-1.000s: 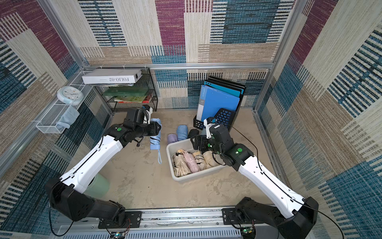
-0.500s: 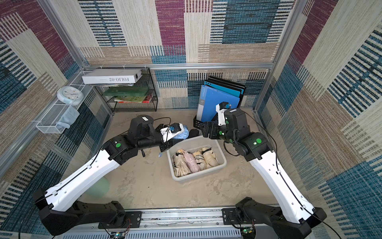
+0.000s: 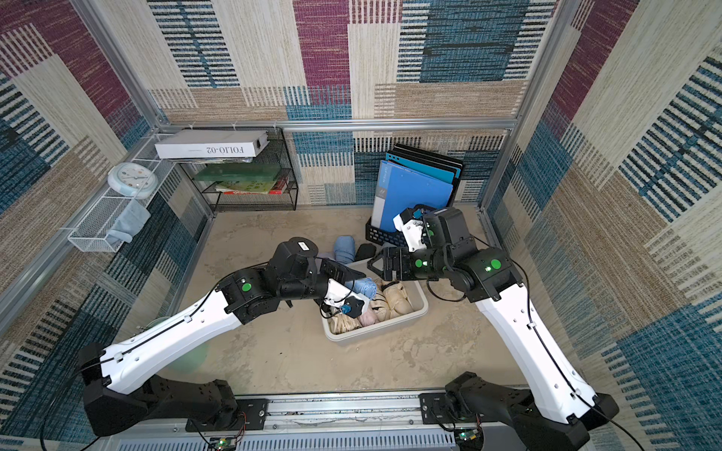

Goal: Put the umbrella into the storage box
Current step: Pick up the umbrella from the center of the board.

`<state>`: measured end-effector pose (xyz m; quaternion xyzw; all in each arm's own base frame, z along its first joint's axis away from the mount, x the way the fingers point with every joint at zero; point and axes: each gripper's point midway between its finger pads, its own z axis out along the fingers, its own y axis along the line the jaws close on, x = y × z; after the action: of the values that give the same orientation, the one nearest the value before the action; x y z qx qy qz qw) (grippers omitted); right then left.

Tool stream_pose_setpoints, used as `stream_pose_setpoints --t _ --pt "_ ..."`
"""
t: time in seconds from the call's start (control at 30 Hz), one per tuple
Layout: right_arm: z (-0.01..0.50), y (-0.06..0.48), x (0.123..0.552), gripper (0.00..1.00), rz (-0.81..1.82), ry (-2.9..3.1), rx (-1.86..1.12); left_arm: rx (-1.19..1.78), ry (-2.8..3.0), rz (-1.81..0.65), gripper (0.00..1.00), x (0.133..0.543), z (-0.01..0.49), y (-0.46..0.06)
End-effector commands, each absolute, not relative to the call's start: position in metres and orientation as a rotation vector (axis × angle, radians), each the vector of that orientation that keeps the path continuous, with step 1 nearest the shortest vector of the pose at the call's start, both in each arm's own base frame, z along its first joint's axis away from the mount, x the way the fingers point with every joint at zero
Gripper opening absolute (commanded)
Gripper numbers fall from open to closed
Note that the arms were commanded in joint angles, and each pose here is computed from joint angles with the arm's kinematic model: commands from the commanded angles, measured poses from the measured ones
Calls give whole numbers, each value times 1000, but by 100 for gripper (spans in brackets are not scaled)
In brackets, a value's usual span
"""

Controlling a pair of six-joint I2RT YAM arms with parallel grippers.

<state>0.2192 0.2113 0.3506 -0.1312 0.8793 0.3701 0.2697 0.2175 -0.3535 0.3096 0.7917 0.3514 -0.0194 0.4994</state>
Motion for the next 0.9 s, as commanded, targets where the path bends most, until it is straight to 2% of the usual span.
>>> stream_pose_setpoints --t 0.0,0.37,0.87 --pt "357 226 199 91 1179 2344 -435 1899 773 40 36 227 319 -359" --pt "326 241 190 87 1290 2392 -525 1907 783 41 36 234 315 -366" --pt "303 257 205 63 1339 2387 -549 1926 784 20 37 236 310 -374"
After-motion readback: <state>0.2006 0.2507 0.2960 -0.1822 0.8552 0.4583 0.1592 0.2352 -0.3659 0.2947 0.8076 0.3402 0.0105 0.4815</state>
